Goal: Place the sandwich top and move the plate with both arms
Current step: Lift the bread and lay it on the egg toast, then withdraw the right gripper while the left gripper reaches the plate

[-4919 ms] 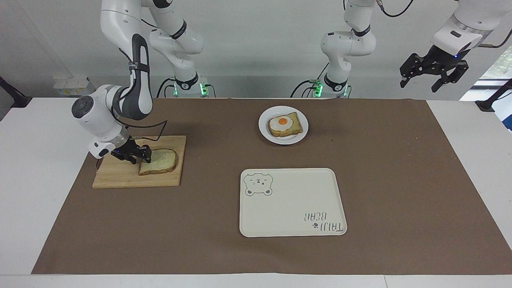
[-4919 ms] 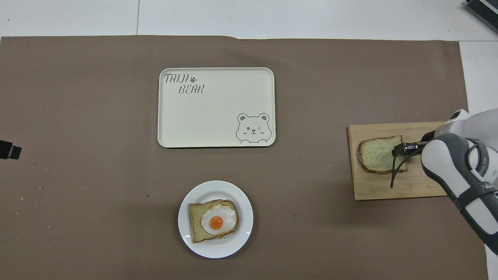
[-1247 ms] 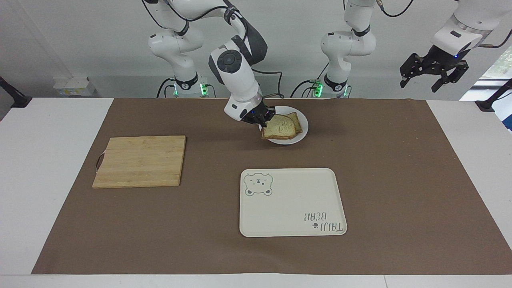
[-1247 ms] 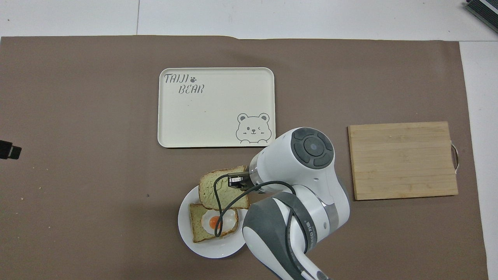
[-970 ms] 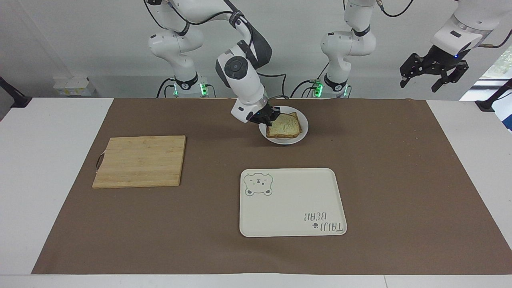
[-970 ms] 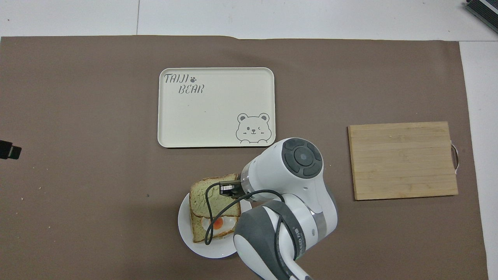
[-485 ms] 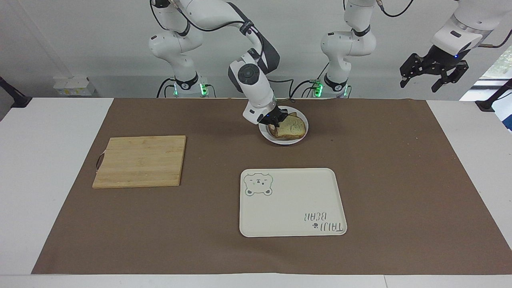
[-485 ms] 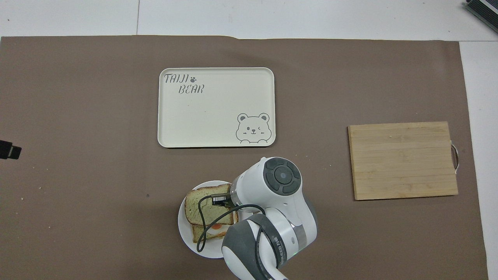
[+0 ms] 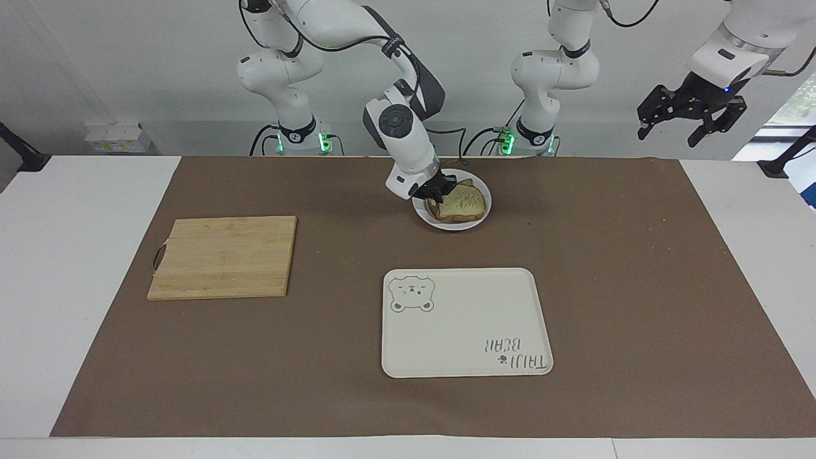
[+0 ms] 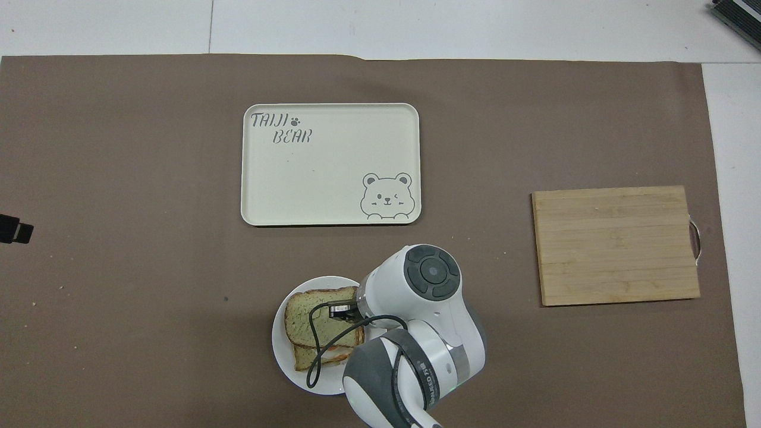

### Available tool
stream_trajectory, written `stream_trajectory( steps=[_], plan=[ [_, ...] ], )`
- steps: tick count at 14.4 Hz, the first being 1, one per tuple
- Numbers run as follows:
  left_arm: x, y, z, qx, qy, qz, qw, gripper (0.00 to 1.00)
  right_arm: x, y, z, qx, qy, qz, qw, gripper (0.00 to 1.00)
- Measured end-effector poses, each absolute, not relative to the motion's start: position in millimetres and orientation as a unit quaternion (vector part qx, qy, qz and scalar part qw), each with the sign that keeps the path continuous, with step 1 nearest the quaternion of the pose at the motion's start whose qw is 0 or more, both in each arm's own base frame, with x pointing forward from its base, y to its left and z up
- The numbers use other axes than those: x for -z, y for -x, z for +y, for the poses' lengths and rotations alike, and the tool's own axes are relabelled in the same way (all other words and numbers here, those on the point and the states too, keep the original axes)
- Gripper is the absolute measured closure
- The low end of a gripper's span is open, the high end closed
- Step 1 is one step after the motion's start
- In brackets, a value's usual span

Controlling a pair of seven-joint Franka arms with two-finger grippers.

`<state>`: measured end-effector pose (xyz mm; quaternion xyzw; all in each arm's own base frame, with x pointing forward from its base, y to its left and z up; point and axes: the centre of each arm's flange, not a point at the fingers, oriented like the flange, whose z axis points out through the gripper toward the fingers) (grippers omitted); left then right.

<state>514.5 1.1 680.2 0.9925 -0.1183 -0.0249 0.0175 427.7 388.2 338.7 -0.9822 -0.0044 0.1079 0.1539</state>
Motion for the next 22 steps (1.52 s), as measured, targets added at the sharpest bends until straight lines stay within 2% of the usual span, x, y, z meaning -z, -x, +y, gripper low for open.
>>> stream_trajectory(
  steps=[3, 7, 13, 19, 22],
  plan=[
    [-680, -514, -2, 0.025, -0.992, -0.121, 0.018, 0.0, -351, -436, 388, -0.095, 0.982, -0.002, 0.162, 0.41],
    [-680, -515, -1, 0.024, -0.992, -0.12, 0.017, 0.0, -393, -456, 365, -0.051, 0.987, -0.009, 0.155, 0.0],
    [-679, -519, -3, 0.011, -0.992, -0.123, 0.022, 0.0, -469, -495, 283, -0.029, 0.995, 0.005, 0.095, 0.0],
    [-656, -514, -20, 0.002, -0.987, -0.131, 0.09, 0.0, -513, -538, 173, 0.002, 0.992, 0.083, 0.094, 0.0],
    [-623, -501, -26, -0.005, -0.984, -0.122, 0.13, 0.0, -548, -542, 157, 0.051, 0.996, 0.066, 0.04, 0.0]
  ],
)
